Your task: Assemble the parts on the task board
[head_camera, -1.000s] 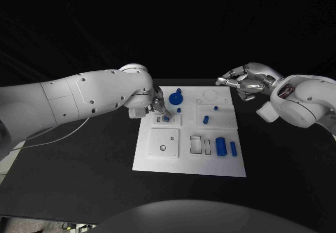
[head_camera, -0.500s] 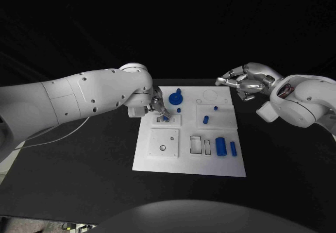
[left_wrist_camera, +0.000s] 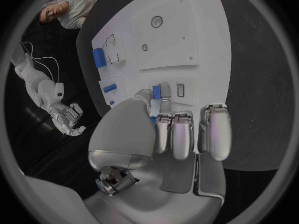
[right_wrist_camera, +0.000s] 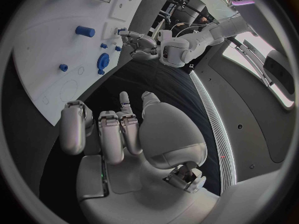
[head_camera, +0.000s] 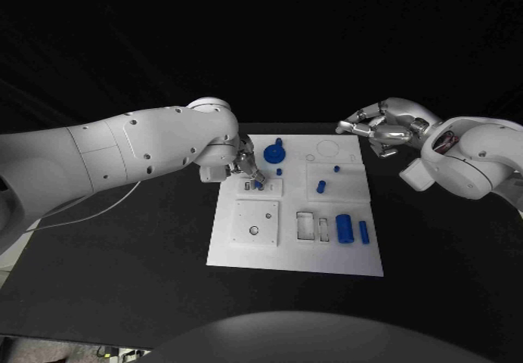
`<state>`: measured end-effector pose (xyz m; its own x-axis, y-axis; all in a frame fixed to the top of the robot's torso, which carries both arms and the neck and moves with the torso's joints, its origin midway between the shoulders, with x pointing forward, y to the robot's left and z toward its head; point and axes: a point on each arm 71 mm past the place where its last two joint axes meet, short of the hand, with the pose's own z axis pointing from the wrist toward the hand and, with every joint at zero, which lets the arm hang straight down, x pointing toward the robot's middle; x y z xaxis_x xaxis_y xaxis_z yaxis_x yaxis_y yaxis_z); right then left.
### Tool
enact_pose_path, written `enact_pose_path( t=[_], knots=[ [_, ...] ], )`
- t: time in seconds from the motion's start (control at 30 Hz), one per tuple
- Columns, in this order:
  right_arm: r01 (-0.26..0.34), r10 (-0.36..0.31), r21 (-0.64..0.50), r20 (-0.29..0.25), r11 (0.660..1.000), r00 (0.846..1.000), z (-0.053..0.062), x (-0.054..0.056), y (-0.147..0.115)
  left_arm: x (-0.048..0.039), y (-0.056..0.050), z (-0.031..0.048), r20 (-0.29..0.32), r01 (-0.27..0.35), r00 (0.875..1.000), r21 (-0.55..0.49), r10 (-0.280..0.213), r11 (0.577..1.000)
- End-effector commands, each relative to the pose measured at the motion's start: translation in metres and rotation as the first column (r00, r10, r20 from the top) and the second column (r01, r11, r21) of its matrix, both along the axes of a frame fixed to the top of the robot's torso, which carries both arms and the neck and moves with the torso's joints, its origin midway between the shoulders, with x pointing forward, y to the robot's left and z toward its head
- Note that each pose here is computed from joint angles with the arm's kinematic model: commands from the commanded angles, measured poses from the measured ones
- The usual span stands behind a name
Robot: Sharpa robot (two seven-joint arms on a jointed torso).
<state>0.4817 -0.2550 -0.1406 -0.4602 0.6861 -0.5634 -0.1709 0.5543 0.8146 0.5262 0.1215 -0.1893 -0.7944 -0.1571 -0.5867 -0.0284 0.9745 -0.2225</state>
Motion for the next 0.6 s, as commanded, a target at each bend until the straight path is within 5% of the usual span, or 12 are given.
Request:
enact_pose_path(
  t=[0.03, 0.6],
  knots=[
    [-0.018, 0.018, 0.000, -0.004, 1.000, 1.000, -0.0006, -0.0008, 0.0018, -0.0010, 0.0049, -0.0019, -0.027, -0.041, 0.999, 0.092, 0.043, 0.995],
    [-0.015, 0.015, 0.000, -0.003, 1.000, 1.000, -0.0005, -0.0011, 0.0007, 0.0023, 0.0051, -0.0050, -0.031, -0.048, 0.998, 0.096, 0.051, 0.994]
  ],
)
